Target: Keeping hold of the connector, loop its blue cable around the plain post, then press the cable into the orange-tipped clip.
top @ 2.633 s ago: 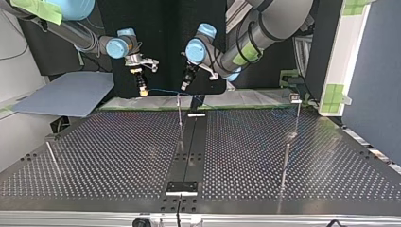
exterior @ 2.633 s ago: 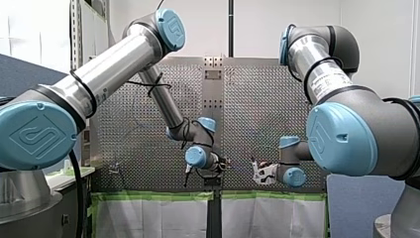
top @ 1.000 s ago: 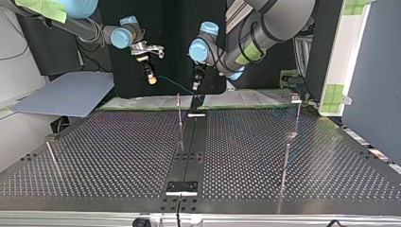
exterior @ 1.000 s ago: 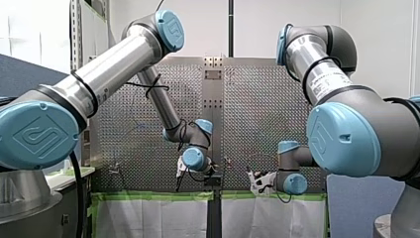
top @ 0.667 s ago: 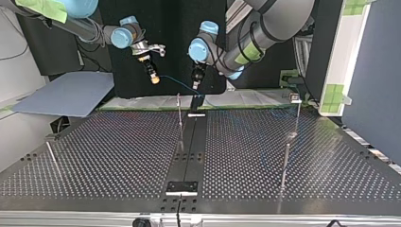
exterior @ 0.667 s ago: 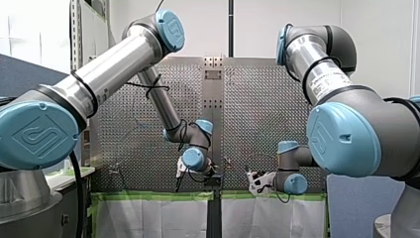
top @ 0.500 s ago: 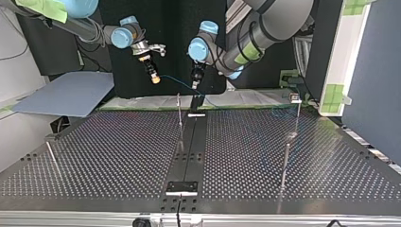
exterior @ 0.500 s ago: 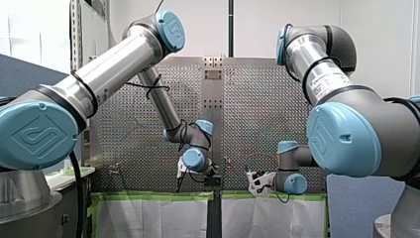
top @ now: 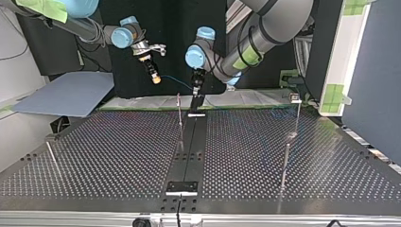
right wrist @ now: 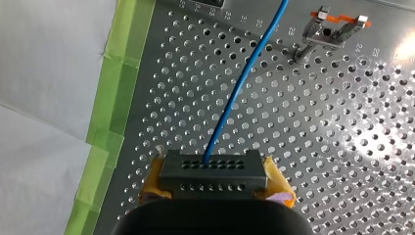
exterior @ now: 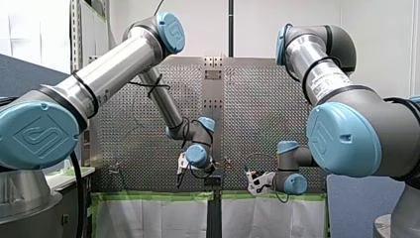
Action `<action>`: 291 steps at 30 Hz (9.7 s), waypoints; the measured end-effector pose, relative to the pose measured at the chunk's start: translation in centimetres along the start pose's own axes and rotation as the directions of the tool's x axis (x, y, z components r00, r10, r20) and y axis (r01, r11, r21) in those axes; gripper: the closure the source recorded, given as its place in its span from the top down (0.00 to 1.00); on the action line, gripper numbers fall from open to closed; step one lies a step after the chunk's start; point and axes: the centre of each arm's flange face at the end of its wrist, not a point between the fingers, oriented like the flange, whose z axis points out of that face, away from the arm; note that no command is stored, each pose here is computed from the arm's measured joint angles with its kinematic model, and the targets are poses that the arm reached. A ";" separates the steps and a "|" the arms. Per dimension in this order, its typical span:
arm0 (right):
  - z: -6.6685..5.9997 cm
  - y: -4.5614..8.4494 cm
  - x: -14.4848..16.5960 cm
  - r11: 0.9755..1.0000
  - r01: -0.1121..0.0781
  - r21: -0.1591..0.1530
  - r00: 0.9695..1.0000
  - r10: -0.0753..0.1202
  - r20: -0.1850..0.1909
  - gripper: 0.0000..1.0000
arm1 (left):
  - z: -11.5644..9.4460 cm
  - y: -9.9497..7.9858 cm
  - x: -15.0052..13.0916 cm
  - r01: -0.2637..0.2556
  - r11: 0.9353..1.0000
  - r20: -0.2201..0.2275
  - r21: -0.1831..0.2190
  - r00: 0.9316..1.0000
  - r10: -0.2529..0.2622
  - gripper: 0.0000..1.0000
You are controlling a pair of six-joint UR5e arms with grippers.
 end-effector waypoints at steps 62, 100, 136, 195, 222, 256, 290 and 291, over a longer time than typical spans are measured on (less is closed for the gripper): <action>0.3 0.1 0.2 1.000 -0.011 -0.006 1.000 0.010 -0.025 0.00 | 3.1 1.2 -9.3 -0.295 0.952 -0.281 -0.087 0.924 0.261 1.00; 0.6 -0.1 0.5 1.000 -0.011 0.000 0.999 0.011 -0.034 0.00 | 4.3 2.9 -11.0 -0.302 0.952 -0.500 0.054 0.817 0.288 1.00; 0.6 -0.3 0.6 1.000 -0.009 0.003 0.999 0.009 -0.036 0.00 | 2.9 2.7 -14.1 -0.288 0.947 -0.661 0.142 0.684 0.307 1.00; 0.9 -0.9 0.8 1.000 -0.008 0.015 0.999 0.008 -0.041 0.00 | 10.6 0.9 -3.2 -0.184 0.978 -0.585 0.098 0.784 0.206 1.00; 1.0 -0.8 0.9 1.000 -0.006 0.014 0.999 0.006 -0.046 0.00 | 11.3 3.0 5.8 -0.175 0.981 -0.649 0.082 0.738 0.186 1.00; 1.2 -0.6 1.0 1.000 -0.011 0.012 0.999 0.012 -0.040 0.00 | 11.6 2.8 4.7 -0.191 0.980 -0.600 0.054 0.778 0.185 0.00; 1.6 2.4 0.5 0.995 -0.051 -0.083 0.999 0.051 0.001 0.00 | 5.9 3.2 -4.0 -0.051 0.997 -0.344 -0.062 0.939 0.027 0.00; 1.6 2.5 0.5 0.995 -0.051 -0.084 0.999 0.051 0.001 0.00 | 5.7 3.1 -3.9 -0.049 0.997 -0.339 -0.062 0.940 0.025 0.00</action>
